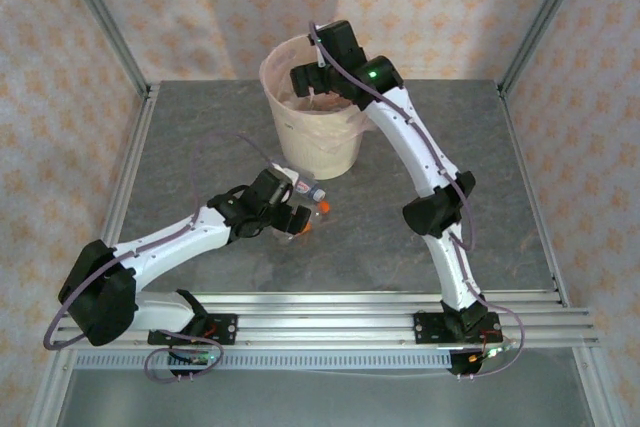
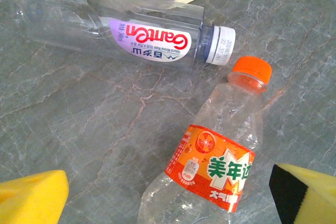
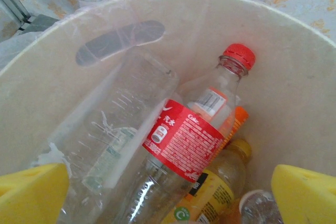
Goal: Put the plastic bottles in the bin
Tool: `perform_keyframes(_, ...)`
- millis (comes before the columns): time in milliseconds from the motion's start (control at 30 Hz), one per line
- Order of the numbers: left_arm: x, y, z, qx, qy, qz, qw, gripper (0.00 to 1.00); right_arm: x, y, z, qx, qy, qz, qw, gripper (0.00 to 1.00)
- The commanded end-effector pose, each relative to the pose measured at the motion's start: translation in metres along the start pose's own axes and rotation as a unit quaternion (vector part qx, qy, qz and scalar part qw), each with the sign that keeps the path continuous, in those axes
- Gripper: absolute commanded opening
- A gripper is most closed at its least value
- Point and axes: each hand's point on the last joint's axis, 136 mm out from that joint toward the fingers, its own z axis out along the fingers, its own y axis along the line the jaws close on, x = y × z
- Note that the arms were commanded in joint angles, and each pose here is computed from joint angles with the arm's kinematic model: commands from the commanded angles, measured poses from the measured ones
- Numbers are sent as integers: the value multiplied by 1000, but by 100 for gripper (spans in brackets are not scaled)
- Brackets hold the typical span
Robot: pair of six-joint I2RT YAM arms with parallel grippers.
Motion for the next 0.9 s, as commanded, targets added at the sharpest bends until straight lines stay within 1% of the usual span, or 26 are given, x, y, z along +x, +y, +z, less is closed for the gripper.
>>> perform_keyframes(0, -1, 1, -3, -7, 10, 41, 999, 100, -31, -23, -64, 31, -50, 20, 998, 99)
perform_keyframes(167, 9, -4, 4, 1, 31, 66, 997, 99, -35, -43, -98, 69, -63, 46, 995, 99)
perform_keyframes(267, 15, -7, 10, 1, 45, 79, 996, 99, -31, -58, -117, 100, -65, 62, 991, 99)
perform_keyframes(400, 15, -10, 17, -2, 50, 91, 995, 99, -24, -76, -143, 137, -76, 84, 984, 99)
perform_keyframes(633, 17, -9, 29, -24, 72, 104, 992, 100, -3, -95, -177, 160, -103, 112, 975, 99)
perform_keyframes(867, 21, -15, 44, -27, 94, 114, 989, 100, 17, -112, -208, 181, -127, 138, 965, 99)
